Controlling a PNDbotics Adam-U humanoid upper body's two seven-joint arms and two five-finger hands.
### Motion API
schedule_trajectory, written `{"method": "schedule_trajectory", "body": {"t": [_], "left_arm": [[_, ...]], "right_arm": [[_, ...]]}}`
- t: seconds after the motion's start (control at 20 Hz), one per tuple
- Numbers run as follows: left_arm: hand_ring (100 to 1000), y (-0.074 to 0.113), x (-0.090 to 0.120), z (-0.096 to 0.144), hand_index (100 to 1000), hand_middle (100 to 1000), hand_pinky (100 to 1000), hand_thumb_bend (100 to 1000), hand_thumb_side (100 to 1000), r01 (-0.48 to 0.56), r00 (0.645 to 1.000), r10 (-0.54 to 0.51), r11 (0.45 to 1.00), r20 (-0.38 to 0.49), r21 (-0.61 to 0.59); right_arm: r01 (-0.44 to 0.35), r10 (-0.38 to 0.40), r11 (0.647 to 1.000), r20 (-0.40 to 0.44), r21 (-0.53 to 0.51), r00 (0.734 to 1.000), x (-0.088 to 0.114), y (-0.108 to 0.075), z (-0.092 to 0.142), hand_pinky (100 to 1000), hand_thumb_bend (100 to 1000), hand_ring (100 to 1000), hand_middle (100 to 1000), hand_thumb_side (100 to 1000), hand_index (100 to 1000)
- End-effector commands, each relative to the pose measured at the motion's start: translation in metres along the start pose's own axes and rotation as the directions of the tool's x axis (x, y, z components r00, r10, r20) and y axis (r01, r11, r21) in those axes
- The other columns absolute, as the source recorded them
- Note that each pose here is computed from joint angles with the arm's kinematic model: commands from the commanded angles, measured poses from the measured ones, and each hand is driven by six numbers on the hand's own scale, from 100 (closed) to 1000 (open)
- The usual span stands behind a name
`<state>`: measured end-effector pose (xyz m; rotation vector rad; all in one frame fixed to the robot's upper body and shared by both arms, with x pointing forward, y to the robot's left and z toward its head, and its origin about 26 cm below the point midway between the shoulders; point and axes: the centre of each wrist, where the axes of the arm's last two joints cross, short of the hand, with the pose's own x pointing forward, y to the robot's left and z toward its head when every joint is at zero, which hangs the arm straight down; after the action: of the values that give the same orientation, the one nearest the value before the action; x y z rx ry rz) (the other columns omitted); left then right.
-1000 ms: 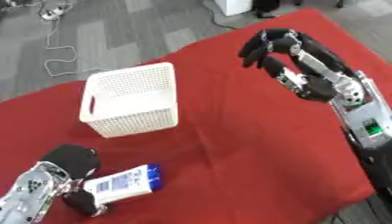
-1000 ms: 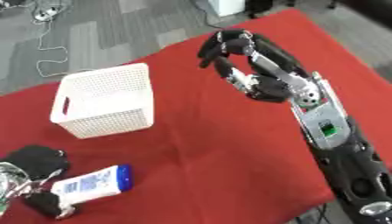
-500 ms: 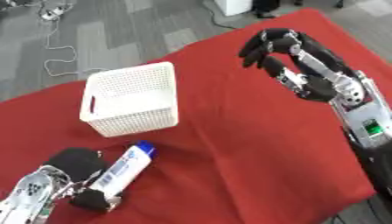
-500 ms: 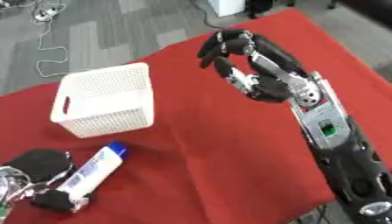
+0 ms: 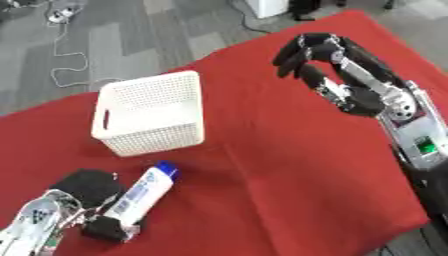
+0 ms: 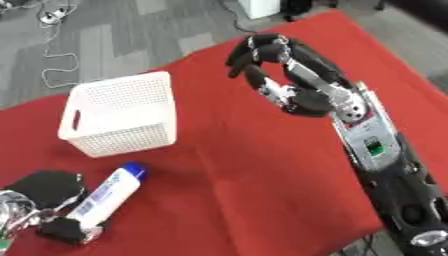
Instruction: Pick up objects on the table and place them in the box.
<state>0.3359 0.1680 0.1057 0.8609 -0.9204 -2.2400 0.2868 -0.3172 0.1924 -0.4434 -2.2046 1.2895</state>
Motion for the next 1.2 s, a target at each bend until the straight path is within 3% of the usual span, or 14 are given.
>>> {"method": "schedule_trajectory", "body": {"t": [0.05,0.1,0.15,0.2,0.6,0.9,1.2], "left_arm": [[100,0.015,-0.014,0.023,197,100,100,194,930,-0.010,0.999,0.012,0.999,-0.038,0.049],[100,0.019,-0.015,0.028,192,100,100,244,900,-0.016,0.999,0.019,0.998,-0.043,0.066],[100,0.022,-0.017,0.033,188,100,100,168,952,-0.023,0.999,0.027,0.996,-0.046,0.083],[100,0.026,-0.017,0.038,182,100,100,243,891,-0.029,0.998,0.034,0.994,-0.048,0.107],[100,0.046,-0.021,0.072,170,100,100,236,868,-0.047,0.997,0.061,0.955,-0.039,0.292],[100,0.057,-0.027,0.093,169,100,100,233,847,-0.031,0.992,0.084,0.892,-0.098,0.450],[100,0.057,-0.037,0.096,167,100,100,235,844,-0.013,0.977,0.112,0.879,-0.181,0.476]], "right_arm": [[-0.033,0.033,0.999,0.014,0.010,0.999,0.004,-0.008,-0.001,466,119,639,681,1000,678],[-0.033,0.033,0.999,0.013,0.010,0.999,0.004,-0.008,-0.001,466,119,639,681,1000,678],[-0.033,0.033,0.999,0.012,0.010,0.999,0.004,-0.008,0.000,466,120,639,681,998,678],[-0.033,0.033,0.999,0.011,0.010,0.999,0.004,-0.008,0.000,466,119,639,681,1000,678],[-0.035,0.035,0.999,0.004,0.012,0.999,0.003,-0.007,0.001,465,118,640,681,1000,679],[-0.035,0.035,0.999,-0.001,0.011,0.999,0.003,-0.007,0.002,465,118,640,681,1000,679],[-0.034,0.034,0.999,-0.003,0.011,0.999,0.003,-0.007,0.003,465,118,640,681,1000,678]]}}
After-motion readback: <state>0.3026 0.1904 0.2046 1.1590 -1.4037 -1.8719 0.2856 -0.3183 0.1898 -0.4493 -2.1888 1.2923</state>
